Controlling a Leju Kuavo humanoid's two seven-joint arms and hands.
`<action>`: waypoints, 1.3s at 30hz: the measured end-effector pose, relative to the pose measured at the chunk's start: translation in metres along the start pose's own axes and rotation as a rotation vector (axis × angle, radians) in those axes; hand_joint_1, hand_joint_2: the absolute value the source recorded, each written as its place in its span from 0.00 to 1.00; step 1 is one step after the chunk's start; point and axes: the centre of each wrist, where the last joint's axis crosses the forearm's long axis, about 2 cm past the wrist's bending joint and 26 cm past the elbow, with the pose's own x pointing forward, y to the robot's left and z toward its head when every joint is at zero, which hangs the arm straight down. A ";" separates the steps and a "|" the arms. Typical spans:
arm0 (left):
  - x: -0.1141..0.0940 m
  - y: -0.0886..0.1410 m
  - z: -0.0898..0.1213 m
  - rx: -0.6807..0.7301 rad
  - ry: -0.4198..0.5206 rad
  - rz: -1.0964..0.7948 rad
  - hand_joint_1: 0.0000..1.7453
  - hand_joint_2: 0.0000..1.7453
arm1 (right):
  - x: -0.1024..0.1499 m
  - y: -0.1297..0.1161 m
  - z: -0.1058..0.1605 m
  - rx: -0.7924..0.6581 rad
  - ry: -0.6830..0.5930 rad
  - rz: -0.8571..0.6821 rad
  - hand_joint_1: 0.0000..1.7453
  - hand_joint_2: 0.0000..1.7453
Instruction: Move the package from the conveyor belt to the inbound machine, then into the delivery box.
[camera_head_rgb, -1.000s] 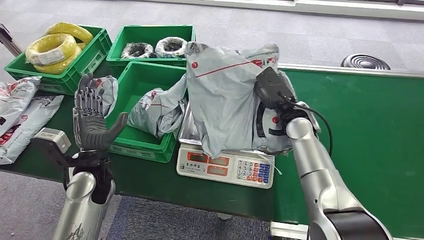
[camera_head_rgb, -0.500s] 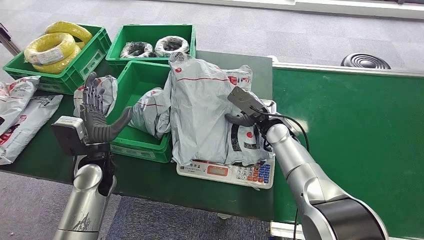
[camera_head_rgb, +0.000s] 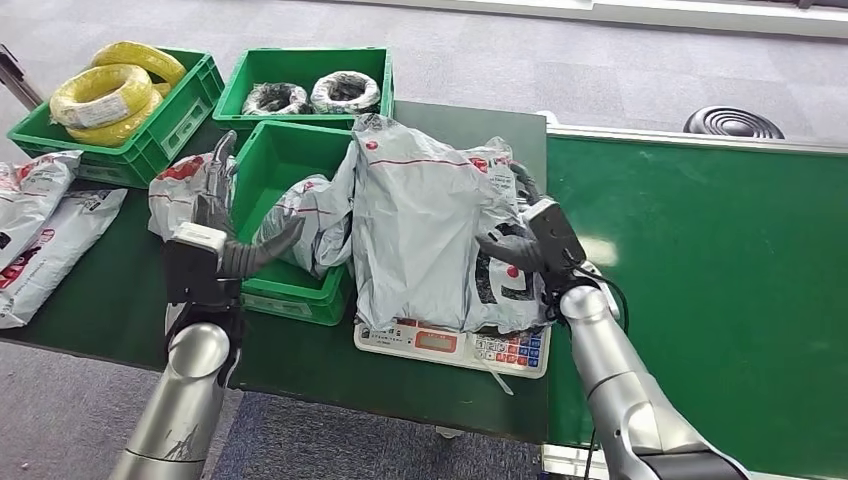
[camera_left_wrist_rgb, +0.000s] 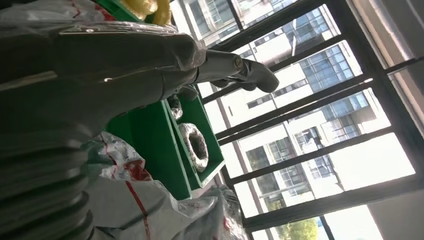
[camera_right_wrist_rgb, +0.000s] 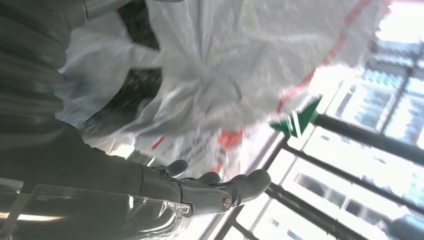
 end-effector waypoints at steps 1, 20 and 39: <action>0.005 -0.005 -0.006 -0.021 -0.011 -0.029 0.00 1.00 | 0.000 -0.004 0.009 -0.067 -0.028 -0.003 0.00 1.00; 0.063 -0.145 -0.085 -0.603 0.001 -0.263 0.00 1.00 | 0.069 -0.019 0.183 -0.675 -0.259 0.288 0.00 1.00; 0.046 -0.203 -0.041 -0.977 0.262 -0.488 0.00 1.00 | 0.102 -0.007 0.176 -0.676 -0.327 0.257 0.00 1.00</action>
